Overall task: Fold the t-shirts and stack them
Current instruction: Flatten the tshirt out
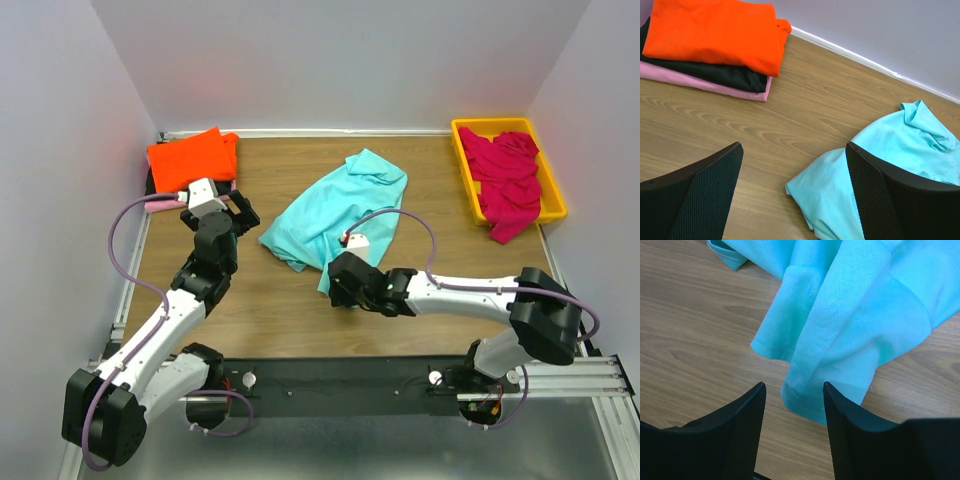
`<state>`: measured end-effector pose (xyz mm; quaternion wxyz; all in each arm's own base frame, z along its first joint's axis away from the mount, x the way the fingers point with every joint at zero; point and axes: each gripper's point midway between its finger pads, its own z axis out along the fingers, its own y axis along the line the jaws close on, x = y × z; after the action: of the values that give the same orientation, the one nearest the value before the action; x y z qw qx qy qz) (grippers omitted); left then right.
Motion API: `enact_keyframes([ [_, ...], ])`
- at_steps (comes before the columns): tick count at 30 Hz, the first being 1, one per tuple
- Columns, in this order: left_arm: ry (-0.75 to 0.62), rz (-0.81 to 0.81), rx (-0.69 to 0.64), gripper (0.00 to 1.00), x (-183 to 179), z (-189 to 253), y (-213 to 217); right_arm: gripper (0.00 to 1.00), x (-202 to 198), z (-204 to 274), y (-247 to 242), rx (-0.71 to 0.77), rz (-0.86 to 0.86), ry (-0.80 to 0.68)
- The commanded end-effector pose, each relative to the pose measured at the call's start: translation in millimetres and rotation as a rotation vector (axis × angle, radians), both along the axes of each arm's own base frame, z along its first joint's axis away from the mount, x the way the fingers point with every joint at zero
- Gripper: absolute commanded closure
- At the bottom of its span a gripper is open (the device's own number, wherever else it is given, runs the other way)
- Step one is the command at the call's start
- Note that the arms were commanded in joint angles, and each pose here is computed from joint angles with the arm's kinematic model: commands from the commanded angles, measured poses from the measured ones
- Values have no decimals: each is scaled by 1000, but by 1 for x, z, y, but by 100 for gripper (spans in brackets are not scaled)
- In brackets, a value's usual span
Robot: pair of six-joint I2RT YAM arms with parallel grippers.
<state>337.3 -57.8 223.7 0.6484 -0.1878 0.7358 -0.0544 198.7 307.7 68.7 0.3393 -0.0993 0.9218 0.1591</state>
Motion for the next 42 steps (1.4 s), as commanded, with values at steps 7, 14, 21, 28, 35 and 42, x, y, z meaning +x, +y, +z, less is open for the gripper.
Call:
enact_keyframes([
  [7,-67,-6,-14,9,0,23,-1,43,6,-9,-6,-87,-89,-2],
  [14,-72,-2,-11,9,-2,24,1,58,8,-18,-6,-134,-87,11],
  [21,-79,6,-10,9,-3,27,3,89,7,-12,-7,-122,-93,3],
  [28,-76,11,-11,9,-3,26,4,99,14,5,-18,-120,-110,-57],
  [35,-62,-27,-5,9,0,23,-4,99,64,70,-65,-80,-238,-202],
  [42,-40,-143,10,10,6,17,-46,99,123,137,-148,-62,-454,-334],
])
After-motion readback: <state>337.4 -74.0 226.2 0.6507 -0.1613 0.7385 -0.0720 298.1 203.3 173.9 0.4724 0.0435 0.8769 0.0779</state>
